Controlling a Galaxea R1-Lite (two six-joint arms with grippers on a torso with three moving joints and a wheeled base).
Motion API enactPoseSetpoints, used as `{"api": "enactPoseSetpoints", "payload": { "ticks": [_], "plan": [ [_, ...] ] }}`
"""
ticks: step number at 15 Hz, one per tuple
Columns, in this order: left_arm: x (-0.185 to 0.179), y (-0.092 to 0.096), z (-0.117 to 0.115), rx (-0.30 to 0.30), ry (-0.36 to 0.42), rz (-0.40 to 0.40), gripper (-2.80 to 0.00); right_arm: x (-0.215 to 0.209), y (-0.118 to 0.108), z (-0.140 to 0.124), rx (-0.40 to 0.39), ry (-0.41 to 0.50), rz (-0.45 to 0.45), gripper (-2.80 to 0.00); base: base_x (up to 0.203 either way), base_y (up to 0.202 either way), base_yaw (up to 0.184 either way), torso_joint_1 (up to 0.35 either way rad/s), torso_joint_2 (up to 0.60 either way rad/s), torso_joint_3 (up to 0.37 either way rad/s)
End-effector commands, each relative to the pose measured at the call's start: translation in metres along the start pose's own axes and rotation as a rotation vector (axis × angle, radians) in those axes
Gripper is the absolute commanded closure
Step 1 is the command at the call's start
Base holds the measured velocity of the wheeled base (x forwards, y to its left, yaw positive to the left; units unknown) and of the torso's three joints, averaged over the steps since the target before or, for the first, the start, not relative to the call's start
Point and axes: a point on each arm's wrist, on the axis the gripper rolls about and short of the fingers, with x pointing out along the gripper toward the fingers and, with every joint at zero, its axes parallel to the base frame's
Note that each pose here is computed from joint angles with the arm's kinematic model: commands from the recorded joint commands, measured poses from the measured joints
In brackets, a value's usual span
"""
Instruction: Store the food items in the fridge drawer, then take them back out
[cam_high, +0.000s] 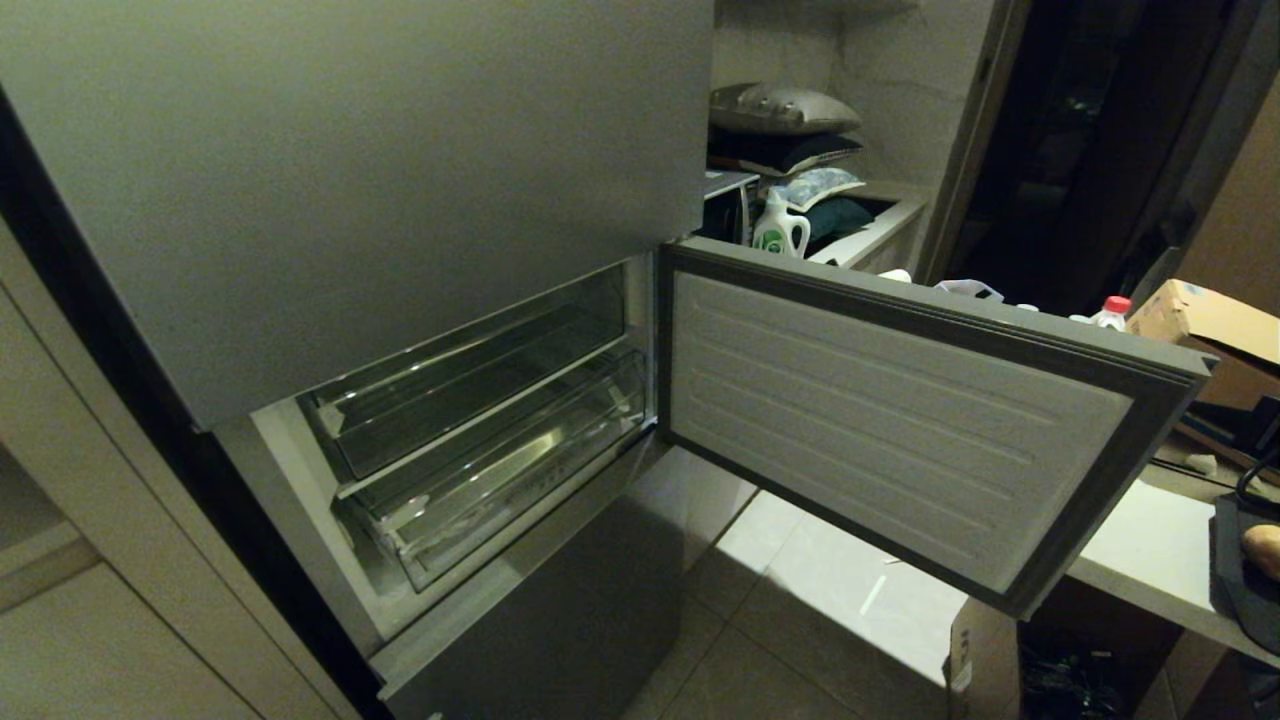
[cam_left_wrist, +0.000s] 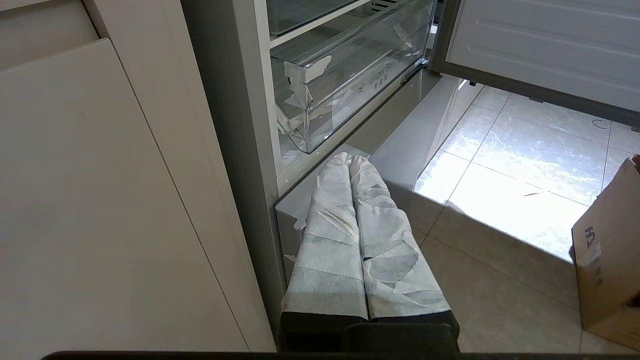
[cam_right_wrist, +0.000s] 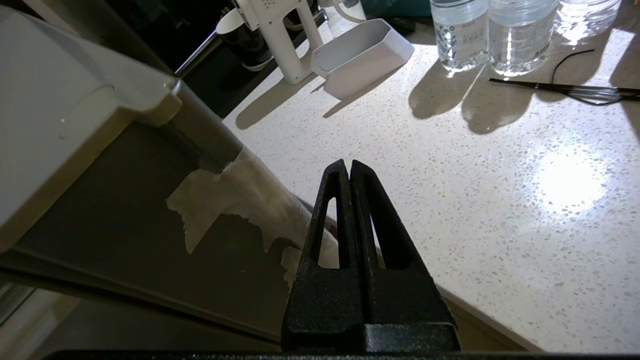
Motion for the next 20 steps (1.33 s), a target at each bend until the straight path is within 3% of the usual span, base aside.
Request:
{"api": "enactPoseSetpoints", "payload": {
  "ticks": [1, 4, 14, 20],
  "plan": [
    [0.000, 0.000, 0.000, 0.000, 0.001, 0.001, 0.00, -0.002, 0.003, 0.000, -0.004, -0.002, 0.011, 0.00, 0.000, 0.000, 0.000, 0.000, 0.00, 0.000],
    [0.000, 0.000, 0.000, 0.000, 0.001, 0.001, 0.00, -0.009, 0.011, 0.001, -0.011, 0.003, 0.057, 0.00, 0.000, 0.000, 0.000, 0.000, 0.00, 0.000],
    [0.000, 0.000, 0.000, 0.000, 0.001, 0.001, 0.00, -0.035, 0.035, -0.002, -0.020, -0.001, 0.076, 0.00, 0.000, 0.000, 0.000, 0.000, 0.00, 0.000],
    [0.000, 0.000, 0.000, 0.000, 0.001, 0.000, 0.00, -0.075, 0.070, -0.017, -0.032, 0.005, 0.146, 0.00, 0.000, 0.000, 0.000, 0.000, 0.00, 0.000]
  ]
}}
